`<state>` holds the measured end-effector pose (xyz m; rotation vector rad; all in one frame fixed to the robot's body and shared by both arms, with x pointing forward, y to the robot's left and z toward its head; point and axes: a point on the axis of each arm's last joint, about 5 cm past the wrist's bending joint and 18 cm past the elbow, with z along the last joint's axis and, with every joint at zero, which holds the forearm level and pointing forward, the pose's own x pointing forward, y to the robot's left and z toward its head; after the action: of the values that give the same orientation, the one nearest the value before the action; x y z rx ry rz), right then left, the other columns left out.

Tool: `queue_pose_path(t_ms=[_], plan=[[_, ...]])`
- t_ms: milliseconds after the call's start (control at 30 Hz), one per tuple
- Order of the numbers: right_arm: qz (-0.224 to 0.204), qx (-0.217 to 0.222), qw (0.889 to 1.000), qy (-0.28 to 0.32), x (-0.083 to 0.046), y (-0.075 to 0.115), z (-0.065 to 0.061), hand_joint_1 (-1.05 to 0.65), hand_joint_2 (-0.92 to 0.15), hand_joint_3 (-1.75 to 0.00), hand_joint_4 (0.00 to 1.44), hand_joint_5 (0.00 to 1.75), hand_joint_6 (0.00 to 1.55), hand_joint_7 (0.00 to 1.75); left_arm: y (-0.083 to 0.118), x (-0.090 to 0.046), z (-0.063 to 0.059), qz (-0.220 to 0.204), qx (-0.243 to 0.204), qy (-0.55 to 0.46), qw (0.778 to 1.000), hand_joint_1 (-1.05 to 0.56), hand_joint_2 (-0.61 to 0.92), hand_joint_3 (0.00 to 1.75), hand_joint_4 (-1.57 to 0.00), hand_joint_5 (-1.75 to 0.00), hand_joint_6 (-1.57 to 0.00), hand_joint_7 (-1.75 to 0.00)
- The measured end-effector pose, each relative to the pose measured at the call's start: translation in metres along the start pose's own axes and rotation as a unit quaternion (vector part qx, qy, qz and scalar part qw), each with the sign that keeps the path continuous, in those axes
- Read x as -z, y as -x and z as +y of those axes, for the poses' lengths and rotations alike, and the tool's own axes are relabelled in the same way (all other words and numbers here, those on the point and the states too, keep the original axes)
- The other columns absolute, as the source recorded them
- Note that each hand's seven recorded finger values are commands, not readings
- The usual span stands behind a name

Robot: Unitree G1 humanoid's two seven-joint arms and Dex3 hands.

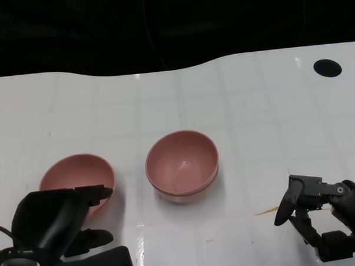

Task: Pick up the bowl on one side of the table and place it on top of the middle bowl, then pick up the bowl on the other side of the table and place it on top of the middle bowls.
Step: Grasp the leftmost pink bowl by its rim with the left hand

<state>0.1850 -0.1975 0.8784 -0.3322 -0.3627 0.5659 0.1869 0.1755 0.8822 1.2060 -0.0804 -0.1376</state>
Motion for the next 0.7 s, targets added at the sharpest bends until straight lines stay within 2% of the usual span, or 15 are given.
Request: queue_pose_path(t_ms=[400,533,700], plan=[[0.000,0.000,1.000,0.000,0.000,0.000,0.000,-0.17,-0.60,-1.07,0.88,1.75,0.67,1.71,0.000,0.002,0.001,0.001,0.001,-0.001,1.000,-0.65,0.89,0.00,-0.77,0.00,-0.81,0.00],[0.000,0.000,1.000,0.000,0.000,0.000,0.000,-0.17,-0.59,-1.08,0.88,1.75,0.68,1.71,0.001,0.007,0.004,0.004,0.000,-0.011,1.000,-0.65,0.89,0.00,-0.77,0.00,-0.82,0.00],[0.000,0.000,1.000,0.000,0.000,0.000,0.000,-0.17,-0.59,-1.08,0.88,1.75,0.68,1.71,0.001,0.011,0.002,0.016,0.003,-0.012,1.000,-0.66,0.90,0.00,-0.75,0.00,-0.81,0.00]])
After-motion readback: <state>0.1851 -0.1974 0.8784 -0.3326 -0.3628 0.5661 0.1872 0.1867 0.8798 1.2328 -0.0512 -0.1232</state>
